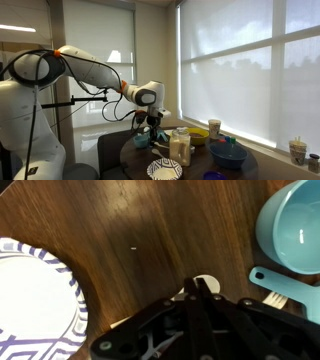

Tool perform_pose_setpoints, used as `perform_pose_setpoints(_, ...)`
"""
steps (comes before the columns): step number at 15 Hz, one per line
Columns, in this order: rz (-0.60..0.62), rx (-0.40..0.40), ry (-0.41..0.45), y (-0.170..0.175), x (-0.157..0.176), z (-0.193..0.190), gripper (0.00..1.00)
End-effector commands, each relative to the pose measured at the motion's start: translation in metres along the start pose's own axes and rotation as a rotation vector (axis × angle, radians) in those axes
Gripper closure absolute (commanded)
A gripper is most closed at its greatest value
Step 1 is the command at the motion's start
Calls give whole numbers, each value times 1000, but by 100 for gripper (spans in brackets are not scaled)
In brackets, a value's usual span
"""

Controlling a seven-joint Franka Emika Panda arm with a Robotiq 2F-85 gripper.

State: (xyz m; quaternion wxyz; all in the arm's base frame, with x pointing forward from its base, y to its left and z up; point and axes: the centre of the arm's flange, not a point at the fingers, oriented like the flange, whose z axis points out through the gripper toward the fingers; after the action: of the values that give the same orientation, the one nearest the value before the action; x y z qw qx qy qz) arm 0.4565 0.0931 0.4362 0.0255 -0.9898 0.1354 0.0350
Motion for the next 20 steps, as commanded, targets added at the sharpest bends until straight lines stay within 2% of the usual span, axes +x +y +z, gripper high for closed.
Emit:
perform_pose_setpoints(1,8,-16,20,-1,4,12,99)
perform_pose_setpoints(6,35,1,71,-8,15,15,99)
perform_pose_setpoints(20,11,0,47,-19,20,33,99)
